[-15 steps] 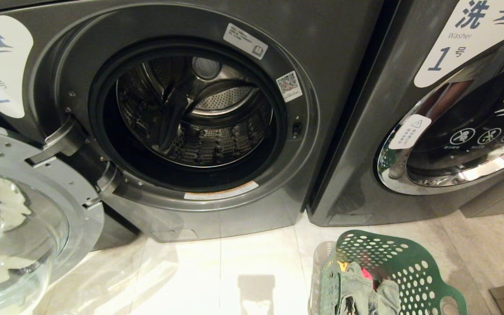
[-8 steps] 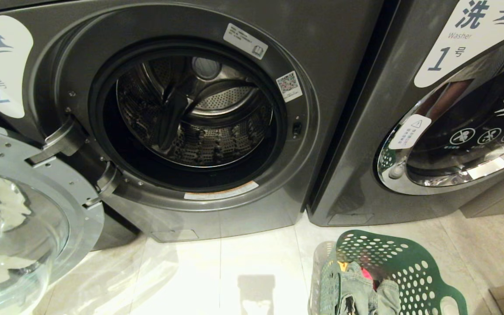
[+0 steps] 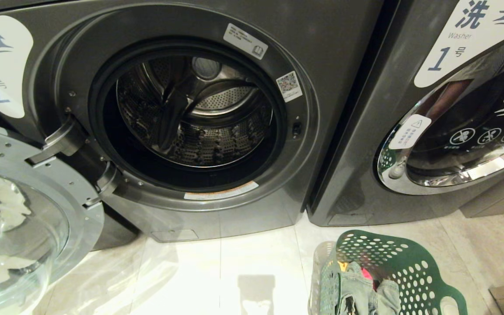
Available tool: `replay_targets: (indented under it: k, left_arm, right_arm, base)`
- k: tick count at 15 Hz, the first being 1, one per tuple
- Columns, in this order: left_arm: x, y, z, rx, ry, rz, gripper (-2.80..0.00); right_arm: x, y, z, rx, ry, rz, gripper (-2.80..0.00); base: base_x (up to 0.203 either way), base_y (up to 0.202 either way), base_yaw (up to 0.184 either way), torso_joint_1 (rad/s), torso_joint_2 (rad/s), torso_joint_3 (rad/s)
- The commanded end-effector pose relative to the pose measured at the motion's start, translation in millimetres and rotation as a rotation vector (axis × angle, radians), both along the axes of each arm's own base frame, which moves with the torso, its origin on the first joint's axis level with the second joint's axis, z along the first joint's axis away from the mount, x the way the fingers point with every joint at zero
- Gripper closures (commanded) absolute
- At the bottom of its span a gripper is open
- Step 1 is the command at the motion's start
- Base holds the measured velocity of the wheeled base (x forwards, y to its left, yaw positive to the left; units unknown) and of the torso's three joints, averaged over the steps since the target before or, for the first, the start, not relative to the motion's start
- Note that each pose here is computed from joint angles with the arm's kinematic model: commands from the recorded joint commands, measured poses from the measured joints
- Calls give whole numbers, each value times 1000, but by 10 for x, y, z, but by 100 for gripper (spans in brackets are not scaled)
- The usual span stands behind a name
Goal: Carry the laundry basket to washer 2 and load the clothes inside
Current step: Place the clothes into the washing machine
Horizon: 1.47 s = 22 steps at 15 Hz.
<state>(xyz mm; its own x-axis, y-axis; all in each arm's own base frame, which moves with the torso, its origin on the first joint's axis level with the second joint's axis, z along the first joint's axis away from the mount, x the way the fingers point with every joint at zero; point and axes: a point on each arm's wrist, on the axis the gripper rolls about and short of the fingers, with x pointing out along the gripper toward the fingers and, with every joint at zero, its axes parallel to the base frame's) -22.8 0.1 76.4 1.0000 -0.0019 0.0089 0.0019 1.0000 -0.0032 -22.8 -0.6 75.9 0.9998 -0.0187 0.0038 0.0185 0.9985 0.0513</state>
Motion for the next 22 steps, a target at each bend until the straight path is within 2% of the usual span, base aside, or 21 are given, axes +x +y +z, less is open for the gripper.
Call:
replay_targets:
  k: [1,22]
  left_arm:
    - [1,0,1,-1,1,0,0]
    - [1,0,1,0,1,0,0]
  right_arm:
    - [1,0,1,-1,1,0,0]
    - [1,0,1,1,1,0,0]
  base:
    - [0,0,0,0,0,0]
    - [0,0,0,0,0,0]
